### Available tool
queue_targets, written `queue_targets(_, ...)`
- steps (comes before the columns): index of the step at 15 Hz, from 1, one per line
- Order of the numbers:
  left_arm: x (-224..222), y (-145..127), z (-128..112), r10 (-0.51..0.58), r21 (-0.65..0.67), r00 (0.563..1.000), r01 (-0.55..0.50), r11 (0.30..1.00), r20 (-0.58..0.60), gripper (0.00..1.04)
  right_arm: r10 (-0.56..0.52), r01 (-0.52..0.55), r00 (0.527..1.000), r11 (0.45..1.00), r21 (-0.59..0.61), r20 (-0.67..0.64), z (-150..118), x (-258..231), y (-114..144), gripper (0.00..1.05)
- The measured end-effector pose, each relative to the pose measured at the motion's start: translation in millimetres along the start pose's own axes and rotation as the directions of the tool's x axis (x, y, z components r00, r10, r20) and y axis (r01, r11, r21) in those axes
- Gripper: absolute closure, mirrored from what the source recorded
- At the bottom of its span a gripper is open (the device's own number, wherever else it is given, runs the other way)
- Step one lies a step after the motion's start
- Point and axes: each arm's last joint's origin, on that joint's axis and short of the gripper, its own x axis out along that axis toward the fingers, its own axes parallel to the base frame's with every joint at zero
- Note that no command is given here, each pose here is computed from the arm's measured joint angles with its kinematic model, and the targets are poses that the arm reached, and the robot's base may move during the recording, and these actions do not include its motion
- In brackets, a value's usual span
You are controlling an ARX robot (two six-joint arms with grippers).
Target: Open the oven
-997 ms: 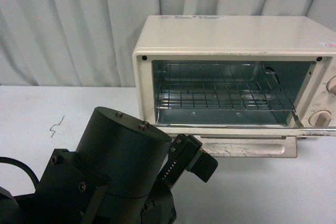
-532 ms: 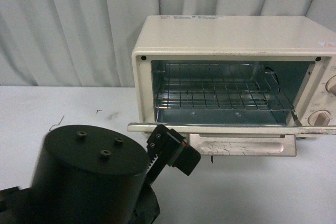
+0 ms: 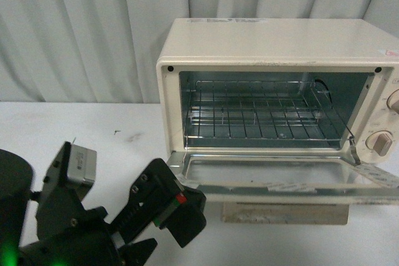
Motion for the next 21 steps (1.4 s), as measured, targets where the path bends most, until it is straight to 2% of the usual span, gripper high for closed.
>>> queue_targets(6, -53, -15, 27, -0.056, 0.173, 0.993, 0.038, 0.984, 0.102, 0.07, 0.0, 0.0, 1.0, 1.0, 0.0, 0.0, 0, 0, 0, 0.06)
queue_targets(7, -61, -19, 30, -0.128, 0.271, 0.96, 0.058, 0.961, 0.247, 0.11, 0.0, 0.0, 1.0, 1.0, 0.0, 0.0, 0, 0, 0, 0.06)
queue_targets(8, -73, -10, 34, -0.104, 0.394, 0.881, -0.099, 0.914, 0.462, 0.24, 0.002, -0.002, 1.0, 1.0, 0.0, 0.0, 0, 0, 0, 0.06)
queue_targets(9, -92, 0, 42, -0.07, 0.449, 0.799, -0.26, 0.855, 0.597, 0.35, -0.005, 0.005, 1.0, 1.0, 0.0, -0.001, 0, 0, 0, 0.06)
queue_targets(10, -111, 2, 54, -0.083, 0.494, 0.73, -0.369, 0.787, 0.678, 0.47, -0.002, 0.002, 1.0, 1.0, 0.0, 0.001, 0, 0, 0, 0.06)
queue_targets(11, -123, 6, 57, -0.102, 0.563, 0.724, -0.431, 0.705, 0.682, 0.62, 0.0, 0.0, 1.0, 1.0, 0.0, 0.0, 0, 0, 0, 0.06)
queue_targets(12, -128, 13, 55, -0.085, 0.59, 0.738, -0.458, 0.665, 0.669, 0.74, 0.0, 0.0, 1.0, 1.0, 0.0, 0.0, 0, 0, 0, 0.06)
queue_targets(14, -141, 17, 55, -0.103, 0.61, 0.731, -0.474, 0.636, 0.675, 1.03, 0.0, 0.0, 1.0, 1.0, 0.0, 0.0, 0, 0, 0, 0.06)
queue_targets(18, -159, 25, 56, -0.117, 0.624, 0.737, -0.464, 0.628, 0.665, 1.03, 0.0, 0.0, 1.0, 1.0, 0.0, 0.0, 0, 0, 0, 0.06)
queue_targets(19, -165, 28, 58, -0.1, 0.595, 0.711, -0.494, 0.633, 0.696, 1.03, 0.0, 0.0, 1.0, 1.0, 0.0, 0.0, 0, 0, 0, 0.06)
queue_targets(21, -168, 28, 54, -0.114, 0.615, 0.727, -0.474, 0.63, 0.677, 1.03, 0.0, 0.0, 1.0, 1.0, 0.0, 0.0, 0, 0, 0, 0.06)
